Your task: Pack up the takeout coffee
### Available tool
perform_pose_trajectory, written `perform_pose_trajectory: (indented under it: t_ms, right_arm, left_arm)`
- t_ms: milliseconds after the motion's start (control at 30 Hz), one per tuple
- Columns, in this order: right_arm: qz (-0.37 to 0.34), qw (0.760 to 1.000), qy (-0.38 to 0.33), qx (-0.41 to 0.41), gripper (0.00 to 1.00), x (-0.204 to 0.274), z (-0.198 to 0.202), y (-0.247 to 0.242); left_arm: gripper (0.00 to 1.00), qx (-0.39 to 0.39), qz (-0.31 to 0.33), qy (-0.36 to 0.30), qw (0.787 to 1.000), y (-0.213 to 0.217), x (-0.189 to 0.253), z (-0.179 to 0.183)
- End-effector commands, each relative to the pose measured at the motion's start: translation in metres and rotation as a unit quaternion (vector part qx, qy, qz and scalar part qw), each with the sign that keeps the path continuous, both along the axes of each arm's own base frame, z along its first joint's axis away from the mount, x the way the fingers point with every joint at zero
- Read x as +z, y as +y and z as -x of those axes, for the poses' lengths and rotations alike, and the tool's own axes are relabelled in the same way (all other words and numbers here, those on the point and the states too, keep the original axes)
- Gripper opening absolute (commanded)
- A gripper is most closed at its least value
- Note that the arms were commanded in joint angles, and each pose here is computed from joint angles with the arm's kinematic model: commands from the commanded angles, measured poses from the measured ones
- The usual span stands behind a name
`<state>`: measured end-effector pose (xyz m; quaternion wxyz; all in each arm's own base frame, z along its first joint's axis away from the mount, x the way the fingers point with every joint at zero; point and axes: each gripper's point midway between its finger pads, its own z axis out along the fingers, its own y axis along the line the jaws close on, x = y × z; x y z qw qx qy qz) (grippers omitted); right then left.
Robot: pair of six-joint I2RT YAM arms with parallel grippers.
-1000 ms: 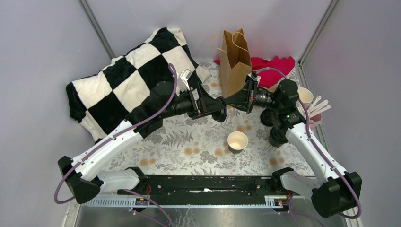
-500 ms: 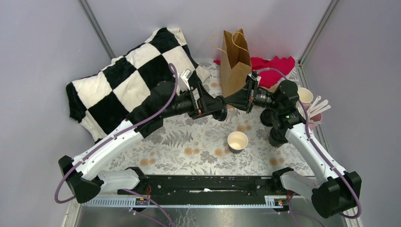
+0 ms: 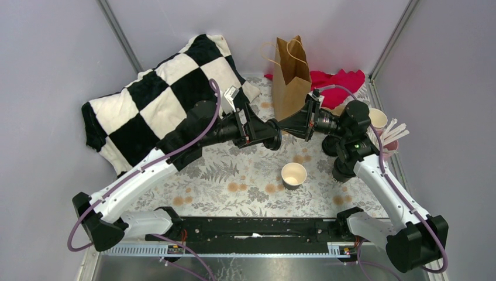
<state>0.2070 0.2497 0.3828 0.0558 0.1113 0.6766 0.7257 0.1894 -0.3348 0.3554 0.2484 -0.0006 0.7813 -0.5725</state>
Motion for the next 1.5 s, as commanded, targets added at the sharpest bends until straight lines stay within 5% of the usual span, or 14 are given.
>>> perform_pose_trajectory:
  t_ms: [0, 133, 233, 300, 400, 467, 533, 867, 1033, 1467]
  right_arm:
    - [0.006, 0.999, -0.042, 0.002, 0.18, 0.011, 0.013, -0.001]
    - [0.061, 0.996, -0.06, -0.003, 0.61, 0.003, 0.013, -0.002]
    - [0.185, 0.979, -0.079, -0.024, 0.95, -0.019, 0.009, -0.014]
    - [0.326, 0.939, -0.095, -0.054, 1.0, -0.04, 0.004, -0.042]
    - [0.532, 0.829, -0.124, -0.121, 1.0, -0.055, -0.003, -0.113]
    - [0.595, 0.774, -0.15, -0.158, 1.0, -0.044, 0.003, -0.149]
    - [0.614, 0.746, -0.179, -0.188, 1.0, -0.029, 0.01, -0.168]
    - [0.528, 0.75, -0.265, -0.298, 1.0, 0.024, 0.062, -0.184]
    - [0.526, 0.743, -0.286, -0.3, 1.0, 0.033, 0.078, -0.19]
    - [0.529, 0.744, -0.287, -0.291, 1.0, 0.024, 0.079, -0.189]
  left_arm:
    - [0.75, 0.0, 0.013, -0.019, 1.0, -0.003, 0.016, -0.004]
    - [0.75, 0.001, -0.002, -0.018, 1.0, -0.002, 0.012, -0.004]
    - [0.75, 0.0, -0.016, -0.018, 1.0, -0.001, 0.007, -0.004]
    - [0.75, -0.001, -0.032, -0.017, 0.999, 0.0, 0.0, -0.002]
    - [0.75, -0.001, -0.085, -0.015, 0.996, -0.005, -0.019, 0.001]
    - [0.75, -0.01, -0.123, -0.02, 0.992, -0.014, -0.033, 0.007]
    - [0.76, -0.019, -0.157, -0.024, 0.987, -0.027, -0.048, 0.012]
    - [0.75, -0.079, -0.357, -0.069, 0.928, -0.099, -0.133, 0.023]
    - [0.75, -0.107, -0.457, -0.082, 0.879, -0.105, -0.173, 0.029]
    - [0.75, -0.097, -0.496, -0.097, 0.857, -0.103, -0.18, 0.029]
